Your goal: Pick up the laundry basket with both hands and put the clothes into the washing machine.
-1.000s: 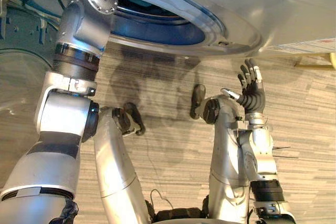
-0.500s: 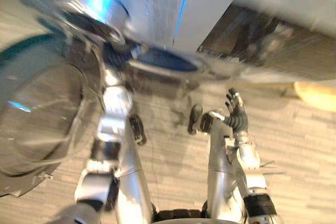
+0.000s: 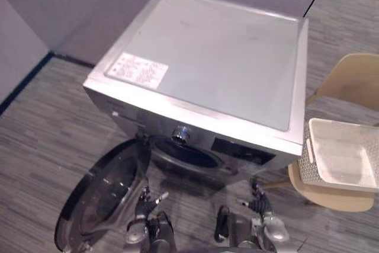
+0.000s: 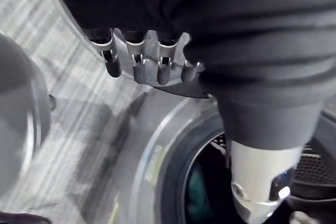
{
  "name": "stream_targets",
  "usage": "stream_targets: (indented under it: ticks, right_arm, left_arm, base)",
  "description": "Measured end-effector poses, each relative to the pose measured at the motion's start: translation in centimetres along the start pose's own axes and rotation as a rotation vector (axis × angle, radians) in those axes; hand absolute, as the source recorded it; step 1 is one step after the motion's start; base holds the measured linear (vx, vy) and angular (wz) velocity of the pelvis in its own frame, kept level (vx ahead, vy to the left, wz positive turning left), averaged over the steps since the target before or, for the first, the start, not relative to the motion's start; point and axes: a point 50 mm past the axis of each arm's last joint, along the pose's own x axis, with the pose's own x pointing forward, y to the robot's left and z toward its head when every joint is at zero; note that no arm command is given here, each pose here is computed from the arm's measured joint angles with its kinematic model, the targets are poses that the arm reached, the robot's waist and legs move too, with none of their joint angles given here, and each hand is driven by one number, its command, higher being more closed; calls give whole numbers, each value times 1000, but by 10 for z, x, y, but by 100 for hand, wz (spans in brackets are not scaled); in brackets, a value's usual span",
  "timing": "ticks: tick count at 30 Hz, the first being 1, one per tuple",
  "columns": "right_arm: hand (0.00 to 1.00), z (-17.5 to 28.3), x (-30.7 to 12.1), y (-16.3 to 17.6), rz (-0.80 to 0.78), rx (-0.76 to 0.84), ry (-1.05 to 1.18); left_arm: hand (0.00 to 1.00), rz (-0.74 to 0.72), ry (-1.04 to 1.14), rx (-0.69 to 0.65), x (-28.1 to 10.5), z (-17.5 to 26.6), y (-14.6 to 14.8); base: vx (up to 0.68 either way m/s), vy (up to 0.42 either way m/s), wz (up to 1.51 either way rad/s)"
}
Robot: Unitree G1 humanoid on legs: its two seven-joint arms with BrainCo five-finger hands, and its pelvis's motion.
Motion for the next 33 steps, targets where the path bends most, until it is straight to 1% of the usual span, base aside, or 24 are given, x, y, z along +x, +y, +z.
stream_targets:
  ticks: [1,7,13,17,25,31,33]
  right_arm:
    - [0,-9,-1,-2,-1,-12,47]
    - [0,-24,-3,-5,-4,-30,118]
    - [0,-32,-4,-6,-2,-39,162]
    - [0,-32,-4,-10,-7,-53,163]
    - [0,-33,-2,-10,-6,-60,182]
    - [0,-15,6,-8,-4,-58,122]
    - [0,-5,10,-6,-1,-58,94]
  left_arm:
    - [0,-1,25,35,0,-5,2]
    - [0,-10,54,134,2,-10,8]
    - [0,-33,111,176,-1,-23,8]
    - [0,-38,123,184,-1,-25,7]
    - [0,-68,136,244,0,-26,2]
    - [0,-74,124,259,4,-20,0]
    - [0,-88,99,282,9,-10,-3]
  base:
    - [89,68,-27]
    - [21,64,-21]
    - [-27,27,-23]
    - [-56,10,-29]
    - [-22,4,-27]
    - [12,11,-79]
    - [62,-24,-120]
